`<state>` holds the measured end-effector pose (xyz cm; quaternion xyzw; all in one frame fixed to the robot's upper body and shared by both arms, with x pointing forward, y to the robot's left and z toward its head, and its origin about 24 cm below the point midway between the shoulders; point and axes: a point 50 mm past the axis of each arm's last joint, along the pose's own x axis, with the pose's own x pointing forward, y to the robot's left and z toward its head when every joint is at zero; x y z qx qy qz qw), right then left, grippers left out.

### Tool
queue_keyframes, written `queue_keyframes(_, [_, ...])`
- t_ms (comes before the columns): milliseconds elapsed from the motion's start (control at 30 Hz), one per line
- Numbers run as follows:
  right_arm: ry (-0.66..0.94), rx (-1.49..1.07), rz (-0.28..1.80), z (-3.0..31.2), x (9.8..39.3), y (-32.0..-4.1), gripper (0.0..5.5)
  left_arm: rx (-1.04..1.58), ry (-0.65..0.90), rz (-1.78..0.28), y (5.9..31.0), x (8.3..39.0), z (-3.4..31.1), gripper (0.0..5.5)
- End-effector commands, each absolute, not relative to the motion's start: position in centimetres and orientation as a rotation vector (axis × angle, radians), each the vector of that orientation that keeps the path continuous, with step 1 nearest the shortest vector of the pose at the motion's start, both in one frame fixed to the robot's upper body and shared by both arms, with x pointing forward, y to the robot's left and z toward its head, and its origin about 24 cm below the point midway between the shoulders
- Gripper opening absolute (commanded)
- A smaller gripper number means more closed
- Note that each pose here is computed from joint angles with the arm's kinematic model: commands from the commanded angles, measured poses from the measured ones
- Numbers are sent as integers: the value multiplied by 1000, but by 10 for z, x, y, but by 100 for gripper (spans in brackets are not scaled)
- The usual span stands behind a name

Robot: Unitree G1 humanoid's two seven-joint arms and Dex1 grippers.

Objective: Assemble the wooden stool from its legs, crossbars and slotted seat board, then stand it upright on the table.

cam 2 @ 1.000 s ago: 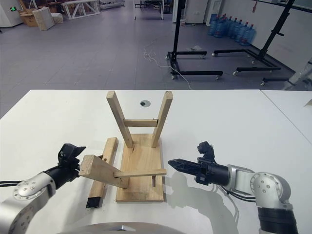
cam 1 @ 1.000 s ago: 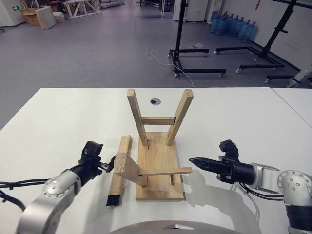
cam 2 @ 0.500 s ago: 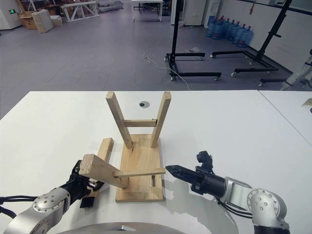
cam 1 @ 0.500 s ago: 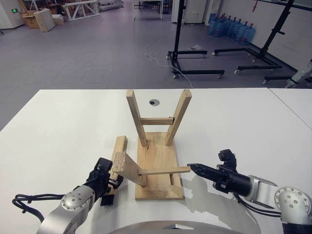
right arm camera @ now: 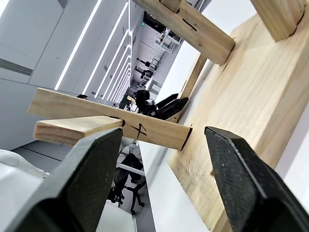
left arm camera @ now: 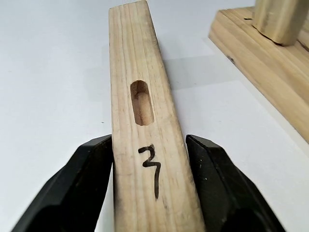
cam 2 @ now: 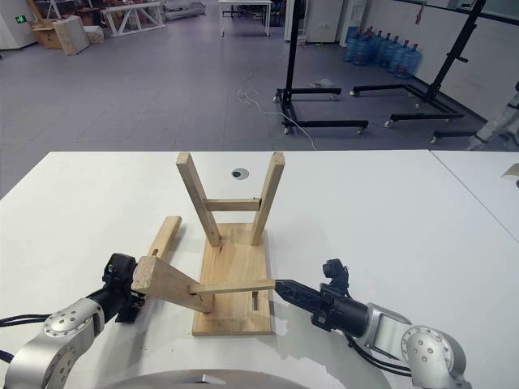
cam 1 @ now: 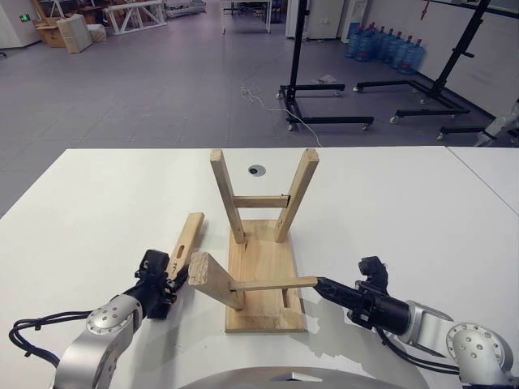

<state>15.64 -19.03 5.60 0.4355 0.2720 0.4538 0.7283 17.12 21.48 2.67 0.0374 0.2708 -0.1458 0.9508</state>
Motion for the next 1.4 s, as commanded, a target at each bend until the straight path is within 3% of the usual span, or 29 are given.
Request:
queue_keyframes(33, [493,917,996,64,174,-196,313,106,603,-307,250,156,18,220])
queue_keyframes(100, [406,897,1026,77,186,-193,313,57,405,-339,267,171,53,206])
queue_keyframes(200, [249,842,1144,107,199,-182,313,-44,27,-459,279,197,133,206])
queue_keyframes(267, [147,796,1235,128,206,-171,313,-107,-154,-625,272,205,179,205])
queue_keyframes(333, [44,747,1320,149,210,-157,313,-167,-234,-853,253,210,209,205])
queue_keyframes(467, [-134,635,1447,182,218,-126,313,-258,-174,-1188,221,212,229,205])
queue_keyframes(633, [-250,707,1546,205,225,-94,313,-320,-57,-1319,210,220,222,205])
queue_keyframes(1133, [-263,833,1530,202,238,-50,313,-244,-24,-1493,179,222,220,205])
queue_keyframes(1300, [-249,823,1564,200,237,-49,228,-266,-43,-1488,181,225,222,205])
queue_keyframes(1400, [-248,819,1571,199,238,-51,221,-274,-47,-1487,181,225,223,205])
